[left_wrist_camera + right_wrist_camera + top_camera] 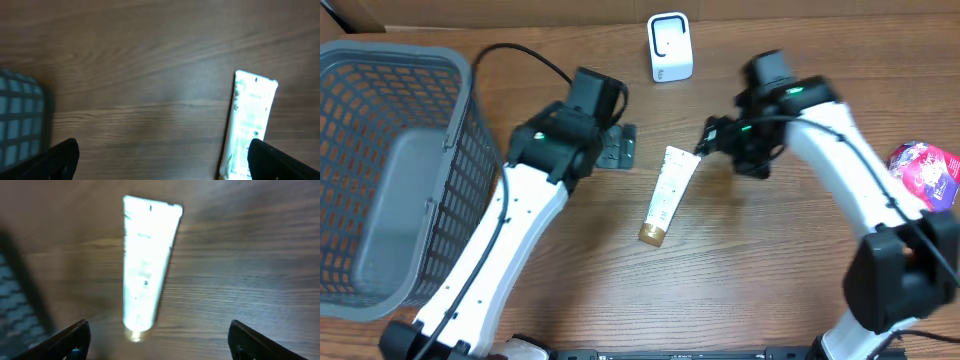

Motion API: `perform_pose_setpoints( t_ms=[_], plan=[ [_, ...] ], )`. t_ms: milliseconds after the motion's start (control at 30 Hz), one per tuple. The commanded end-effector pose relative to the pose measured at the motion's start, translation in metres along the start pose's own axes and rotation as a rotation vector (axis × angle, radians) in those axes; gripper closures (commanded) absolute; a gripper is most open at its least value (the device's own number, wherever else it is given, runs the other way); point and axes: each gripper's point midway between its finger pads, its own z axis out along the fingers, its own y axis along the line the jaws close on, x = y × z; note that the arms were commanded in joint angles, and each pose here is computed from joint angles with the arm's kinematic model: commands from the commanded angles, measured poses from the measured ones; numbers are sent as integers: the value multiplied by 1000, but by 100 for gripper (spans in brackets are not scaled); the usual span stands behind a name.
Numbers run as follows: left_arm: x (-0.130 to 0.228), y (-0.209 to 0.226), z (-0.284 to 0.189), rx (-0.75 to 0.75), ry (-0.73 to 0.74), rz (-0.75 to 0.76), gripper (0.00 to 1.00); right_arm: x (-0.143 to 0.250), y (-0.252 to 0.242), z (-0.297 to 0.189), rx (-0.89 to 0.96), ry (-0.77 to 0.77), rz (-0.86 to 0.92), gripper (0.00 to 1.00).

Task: Scan the item barcode
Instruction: 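Reach the right gripper to the tube and grasp its upper end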

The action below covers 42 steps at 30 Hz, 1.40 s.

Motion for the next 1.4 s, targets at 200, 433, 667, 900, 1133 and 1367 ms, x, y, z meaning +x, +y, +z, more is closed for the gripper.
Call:
perform_pose_setpoints(
  t_ms=[200,433,667,900,1133,1367],
  plan=[
    [1,15,-21,-35,-11,5,0,7,16,73,122,29,45,4],
    [11,18,-21,-47,27,15,0,1,20,104,142,66,78,4],
    [13,31,-22,-125,29,22,0,8,36,113,102,92,142,3],
    [17,49,-22,-163,51,-31,0,6,46,127,70,84,147,2],
    [26,93,-27,-226,93,-130,0,18,20,161,159,160,176,4],
    [31,104,-27,-234,115,-163,0,23,6,165,215,180,132,15]
  ],
)
